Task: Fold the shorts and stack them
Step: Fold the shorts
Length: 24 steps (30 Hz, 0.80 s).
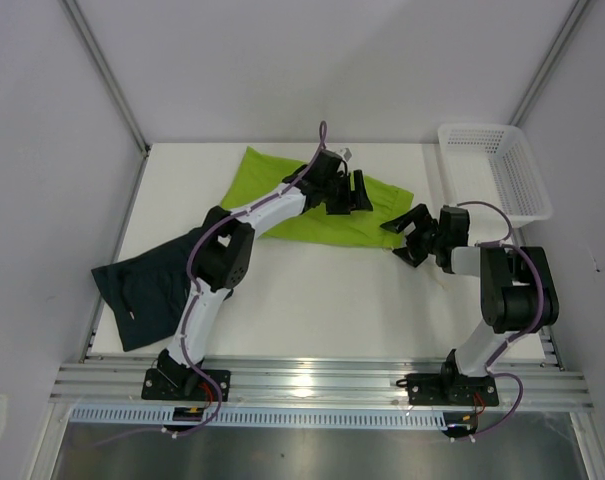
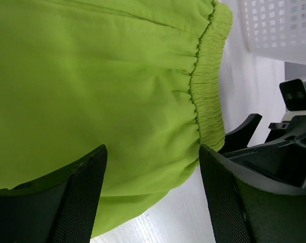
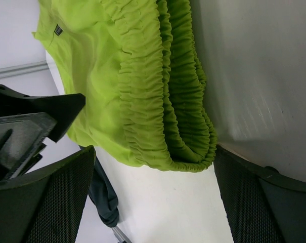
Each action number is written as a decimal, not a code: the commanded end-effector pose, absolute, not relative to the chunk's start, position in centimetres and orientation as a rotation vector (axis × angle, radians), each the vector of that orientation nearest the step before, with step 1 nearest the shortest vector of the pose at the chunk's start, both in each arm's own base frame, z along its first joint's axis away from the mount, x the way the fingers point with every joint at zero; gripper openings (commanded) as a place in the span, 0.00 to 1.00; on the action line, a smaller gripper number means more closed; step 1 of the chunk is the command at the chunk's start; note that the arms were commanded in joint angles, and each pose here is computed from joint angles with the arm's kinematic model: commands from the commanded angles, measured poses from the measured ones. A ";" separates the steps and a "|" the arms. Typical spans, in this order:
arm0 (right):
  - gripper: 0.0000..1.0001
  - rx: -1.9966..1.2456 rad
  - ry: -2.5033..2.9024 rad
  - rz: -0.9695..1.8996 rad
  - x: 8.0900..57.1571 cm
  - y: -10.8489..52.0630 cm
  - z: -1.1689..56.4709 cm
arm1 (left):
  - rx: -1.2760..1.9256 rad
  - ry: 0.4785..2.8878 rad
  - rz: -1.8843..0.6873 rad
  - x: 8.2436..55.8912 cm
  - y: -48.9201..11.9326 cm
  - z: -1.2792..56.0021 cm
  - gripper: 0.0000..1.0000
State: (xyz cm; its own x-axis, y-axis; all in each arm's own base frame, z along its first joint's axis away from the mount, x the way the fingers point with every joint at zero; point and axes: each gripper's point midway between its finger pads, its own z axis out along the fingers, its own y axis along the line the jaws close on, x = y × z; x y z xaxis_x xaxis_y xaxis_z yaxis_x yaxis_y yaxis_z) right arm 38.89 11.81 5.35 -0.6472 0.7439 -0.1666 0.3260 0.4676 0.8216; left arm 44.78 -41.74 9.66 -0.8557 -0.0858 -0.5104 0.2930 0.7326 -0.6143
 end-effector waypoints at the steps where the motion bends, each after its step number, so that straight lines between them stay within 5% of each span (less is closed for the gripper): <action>1: 0.99 0.924 2.196 1.038 39.5 11.2 4.5 | 0.121 2.457 -0.991 44.6 -42.5 9.3 0.75; 24: 0.99 0.811 2.202 0.873 40.2 8.0 7.5 | 0.143 2.469 -0.938 43.9 -42.1 9.9 0.74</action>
